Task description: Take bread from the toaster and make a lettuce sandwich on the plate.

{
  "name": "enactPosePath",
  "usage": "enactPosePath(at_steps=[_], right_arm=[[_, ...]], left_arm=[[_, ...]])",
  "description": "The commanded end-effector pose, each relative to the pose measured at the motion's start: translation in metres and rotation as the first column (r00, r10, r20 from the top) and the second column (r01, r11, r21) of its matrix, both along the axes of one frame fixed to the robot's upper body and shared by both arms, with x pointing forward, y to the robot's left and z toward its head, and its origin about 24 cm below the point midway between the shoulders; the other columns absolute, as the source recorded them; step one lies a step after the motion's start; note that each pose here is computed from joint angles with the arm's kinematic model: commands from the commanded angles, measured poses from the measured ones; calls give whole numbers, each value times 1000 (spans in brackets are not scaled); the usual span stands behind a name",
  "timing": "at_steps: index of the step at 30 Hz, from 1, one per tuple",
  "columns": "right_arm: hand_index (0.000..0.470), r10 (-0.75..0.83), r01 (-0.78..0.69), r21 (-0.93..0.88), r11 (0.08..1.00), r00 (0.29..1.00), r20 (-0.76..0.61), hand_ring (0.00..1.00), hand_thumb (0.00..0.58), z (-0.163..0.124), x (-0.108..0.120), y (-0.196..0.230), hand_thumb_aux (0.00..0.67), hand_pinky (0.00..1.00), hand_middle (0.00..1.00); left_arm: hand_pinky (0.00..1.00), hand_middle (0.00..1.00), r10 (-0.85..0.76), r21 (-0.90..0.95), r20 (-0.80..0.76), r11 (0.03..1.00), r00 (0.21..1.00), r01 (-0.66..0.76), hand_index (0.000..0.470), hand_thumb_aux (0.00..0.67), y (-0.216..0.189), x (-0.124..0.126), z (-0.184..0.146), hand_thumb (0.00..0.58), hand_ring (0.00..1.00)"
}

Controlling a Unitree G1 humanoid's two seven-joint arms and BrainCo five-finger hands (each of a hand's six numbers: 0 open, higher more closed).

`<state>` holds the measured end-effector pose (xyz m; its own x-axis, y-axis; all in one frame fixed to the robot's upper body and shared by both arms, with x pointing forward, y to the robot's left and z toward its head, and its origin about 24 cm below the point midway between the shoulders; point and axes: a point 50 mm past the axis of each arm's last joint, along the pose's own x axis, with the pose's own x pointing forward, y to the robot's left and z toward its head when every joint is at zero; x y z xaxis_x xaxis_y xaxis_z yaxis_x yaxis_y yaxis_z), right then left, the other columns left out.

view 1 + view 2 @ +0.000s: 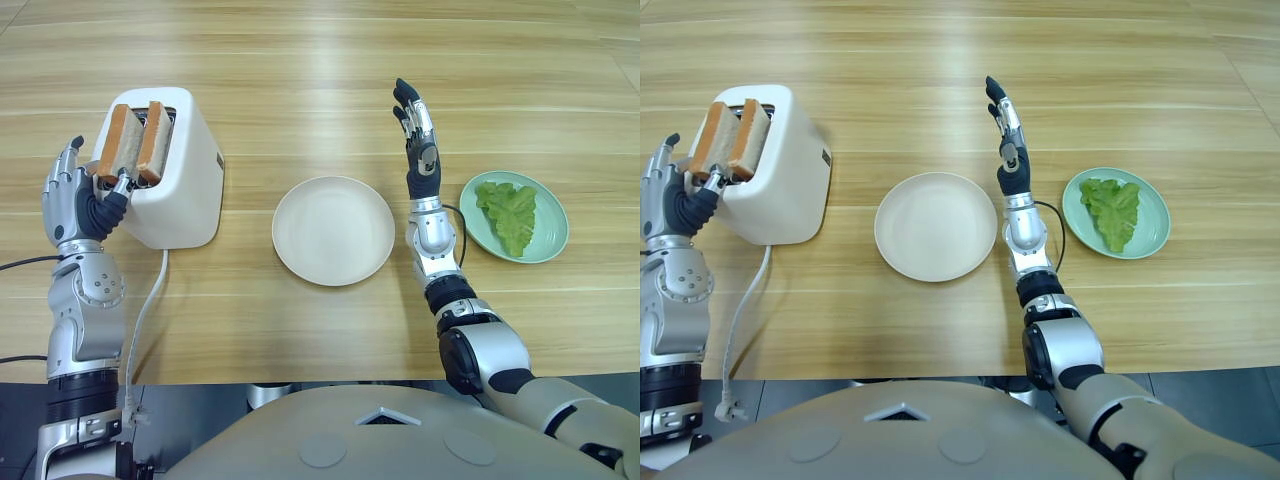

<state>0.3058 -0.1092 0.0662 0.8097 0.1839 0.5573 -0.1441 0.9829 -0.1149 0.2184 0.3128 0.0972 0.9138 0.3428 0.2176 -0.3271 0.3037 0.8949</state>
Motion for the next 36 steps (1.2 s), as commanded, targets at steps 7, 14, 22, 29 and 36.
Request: enactPosePath(at_steps=[7, 14, 22, 29, 36], right_arm=[[0, 5, -5, -12, 1000, 999, -36, 0, 0, -5, 1, 2, 0, 0, 0], [0, 8, -9, -10, 1000, 999, -33, 0, 0, -5, 0, 3, 0, 0, 0], [0, 10, -10, -14, 1000, 999, -32, 0, 0, -5, 0, 3, 0, 0, 0], [0, 19, -20, -21, 1000, 999, -38, 0, 0, -7, -1, 5, 0, 0, 0], [0, 23, -24, -22, 999, 999, -40, 0, 0, -7, -1, 6, 0, 0, 0]], left_arm=[[20, 20, -82, 55, 88, 996, 993, 77, 460, 670, -13, 13, 26, 580, 20], [1000, 1000, -96, 41, 75, 995, 993, 93, 460, 670, -17, 14, 22, 580, 1000], [1000, 1000, -101, 57, 86, 994, 991, 96, 460, 670, -17, 15, 22, 580, 1000], [1000, 1000, -96, 105, 127, 991, 987, 82, 460, 670, -13, 17, 37, 580, 1000], [1000, 1000, -124, 182, 202, 979, 971, 87, 460, 670, -14, 19, 69, 580, 1000]])
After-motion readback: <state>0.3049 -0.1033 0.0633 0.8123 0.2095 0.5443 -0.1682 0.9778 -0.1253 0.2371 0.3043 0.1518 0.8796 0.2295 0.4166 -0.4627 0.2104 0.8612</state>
